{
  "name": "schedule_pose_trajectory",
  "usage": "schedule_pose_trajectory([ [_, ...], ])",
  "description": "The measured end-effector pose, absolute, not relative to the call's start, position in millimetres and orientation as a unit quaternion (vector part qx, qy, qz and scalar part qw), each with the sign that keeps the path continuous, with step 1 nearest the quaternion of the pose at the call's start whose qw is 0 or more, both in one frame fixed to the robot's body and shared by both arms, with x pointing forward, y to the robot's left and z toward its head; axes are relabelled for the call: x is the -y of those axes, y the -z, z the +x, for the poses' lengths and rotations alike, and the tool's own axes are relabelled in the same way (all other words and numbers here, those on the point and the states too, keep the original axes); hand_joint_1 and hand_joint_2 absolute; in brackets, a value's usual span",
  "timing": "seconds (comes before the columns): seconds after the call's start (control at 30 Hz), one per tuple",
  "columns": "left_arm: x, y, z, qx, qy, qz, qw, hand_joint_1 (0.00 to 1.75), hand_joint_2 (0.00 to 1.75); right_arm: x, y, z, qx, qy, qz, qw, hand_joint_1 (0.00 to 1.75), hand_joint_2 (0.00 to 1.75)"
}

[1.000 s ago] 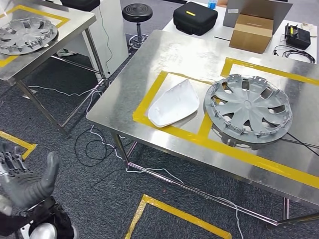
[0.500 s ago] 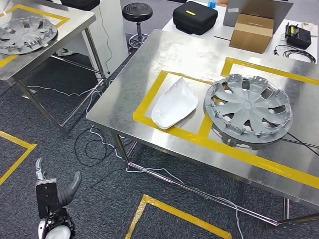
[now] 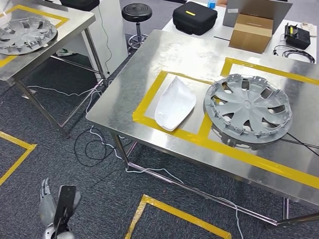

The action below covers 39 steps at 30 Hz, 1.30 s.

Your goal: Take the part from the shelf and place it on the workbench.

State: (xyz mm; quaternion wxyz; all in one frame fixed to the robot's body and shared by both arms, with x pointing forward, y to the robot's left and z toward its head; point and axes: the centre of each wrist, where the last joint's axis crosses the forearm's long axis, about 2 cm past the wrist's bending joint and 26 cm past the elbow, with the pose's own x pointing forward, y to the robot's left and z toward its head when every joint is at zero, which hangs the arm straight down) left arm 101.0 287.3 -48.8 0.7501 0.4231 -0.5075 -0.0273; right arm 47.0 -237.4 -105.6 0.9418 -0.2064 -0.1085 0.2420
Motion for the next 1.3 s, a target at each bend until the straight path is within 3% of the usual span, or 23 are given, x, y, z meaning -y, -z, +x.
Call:
schedule_pose_trajectory([
  [0.3,-262.9,95.1,59.1,0.336,0.047,0.332,0.880,0.00,1.75,238.2,105.7,47.0,0.109,-0.245,-0.208,0.940,0.00,1.75],
  [0.5,-247.5,104.4,41.5,0.222,-0.009,0.200,0.954,0.00,1.75,238.3,105.5,48.2,0.138,-0.257,-0.205,0.934,0.00,1.75],
  [0.8,-237.2,106.6,30.7,0.166,0.011,0.163,0.973,0.00,1.75,238.8,105.1,48.8,0.204,-0.259,-0.202,0.922,0.00,1.75],
  [1.07,-232.5,106.5,30.2,0.175,0.026,0.157,0.972,0.00,1.75,238.5,105.5,48.0,0.242,-0.244,-0.177,0.922,0.00,1.75],
  [1.2,-232.2,106.3,31.9,0.183,0.022,0.160,0.970,0.00,1.75,238.7,106.2,47.6,0.231,-0.219,-0.149,0.936,0.00,0.00],
  [1.3,-232.0,106.2,33.2,0.186,0.017,0.163,0.969,0.00,1.75,238.7,106.4,47.3,0.222,-0.215,-0.140,0.941,0.00,0.00],
])
